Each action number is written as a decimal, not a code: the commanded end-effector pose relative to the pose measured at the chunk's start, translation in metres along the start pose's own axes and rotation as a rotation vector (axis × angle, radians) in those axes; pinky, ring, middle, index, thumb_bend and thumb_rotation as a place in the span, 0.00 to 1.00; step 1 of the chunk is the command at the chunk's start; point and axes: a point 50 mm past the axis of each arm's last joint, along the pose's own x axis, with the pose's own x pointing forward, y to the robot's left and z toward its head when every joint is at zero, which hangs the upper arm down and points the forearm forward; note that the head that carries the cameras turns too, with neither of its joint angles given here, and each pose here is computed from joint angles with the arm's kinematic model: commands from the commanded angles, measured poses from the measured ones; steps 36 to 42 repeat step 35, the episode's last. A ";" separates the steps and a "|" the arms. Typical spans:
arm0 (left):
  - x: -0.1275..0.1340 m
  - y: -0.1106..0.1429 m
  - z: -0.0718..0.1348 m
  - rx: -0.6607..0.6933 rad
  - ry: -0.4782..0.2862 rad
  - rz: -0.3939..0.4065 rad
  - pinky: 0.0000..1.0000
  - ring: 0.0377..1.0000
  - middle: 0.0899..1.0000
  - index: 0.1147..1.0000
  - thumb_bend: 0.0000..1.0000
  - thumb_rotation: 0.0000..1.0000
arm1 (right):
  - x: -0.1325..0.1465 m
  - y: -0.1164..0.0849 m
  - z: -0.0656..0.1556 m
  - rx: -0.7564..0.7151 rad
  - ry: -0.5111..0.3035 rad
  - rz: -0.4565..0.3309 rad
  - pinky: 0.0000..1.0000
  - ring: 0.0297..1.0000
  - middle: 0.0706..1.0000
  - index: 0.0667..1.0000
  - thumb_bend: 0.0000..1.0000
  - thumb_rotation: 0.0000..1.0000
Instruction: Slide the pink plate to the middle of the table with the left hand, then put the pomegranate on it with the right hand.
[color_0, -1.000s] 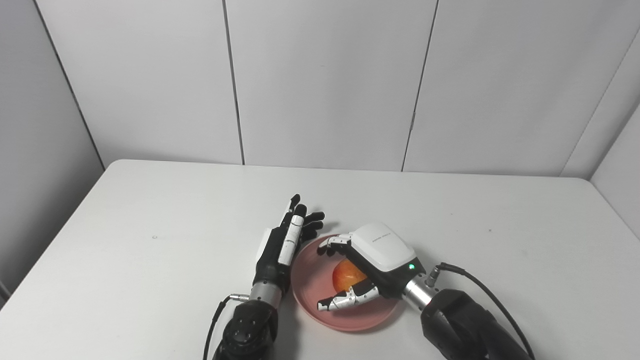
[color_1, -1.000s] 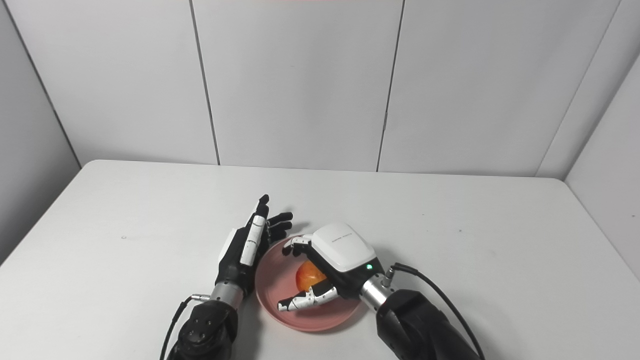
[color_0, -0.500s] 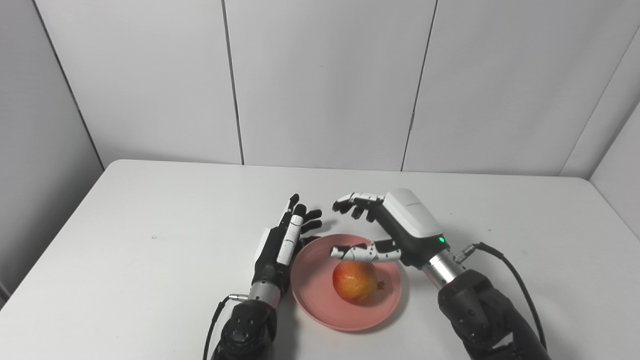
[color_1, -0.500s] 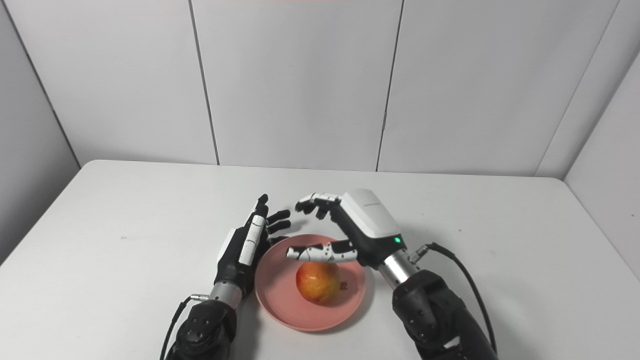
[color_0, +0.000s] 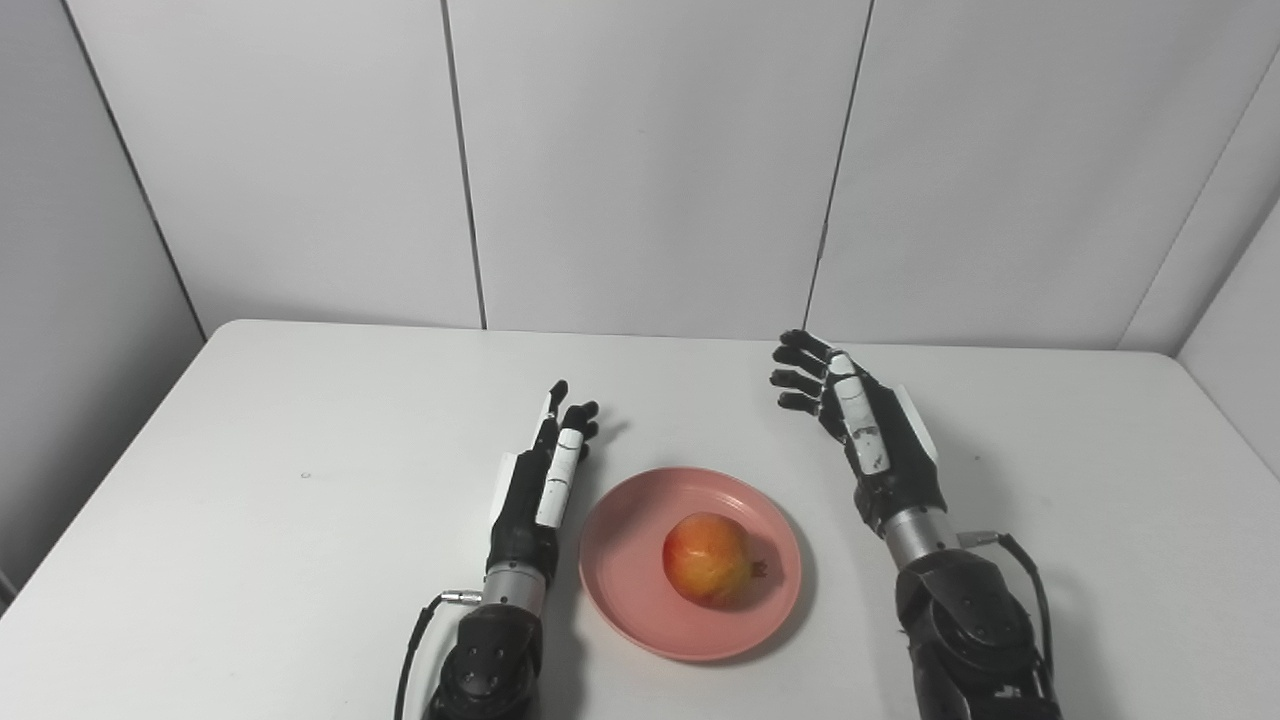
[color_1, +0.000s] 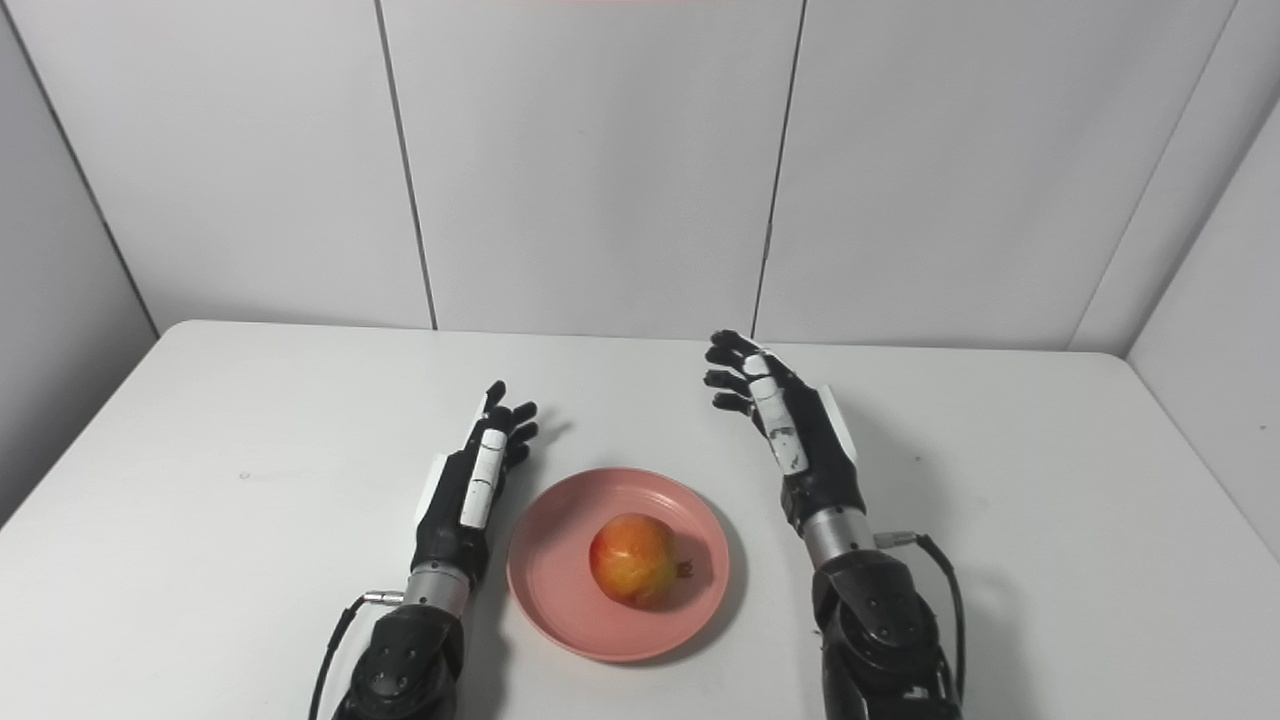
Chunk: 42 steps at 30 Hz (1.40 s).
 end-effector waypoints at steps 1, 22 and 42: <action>0.012 0.009 0.012 0.026 -0.075 0.024 1.00 0.99 0.97 0.95 0.79 1.00 | 0.007 0.002 0.005 0.044 -0.069 -0.021 0.91 0.88 0.86 0.83 0.86 1.00; 0.016 0.021 0.012 -0.058 0.123 -0.004 1.00 1.00 1.00 1.00 0.86 1.00 | -0.015 0.000 -0.069 0.170 0.045 -0.138 1.00 1.00 0.99 0.98 0.80 1.00; 0.015 0.016 0.011 -0.071 0.105 0.033 1.00 1.00 1.00 1.00 0.84 1.00 | -0.015 -0.001 -0.067 0.146 0.036 -0.120 1.00 1.00 0.97 0.95 0.83 1.00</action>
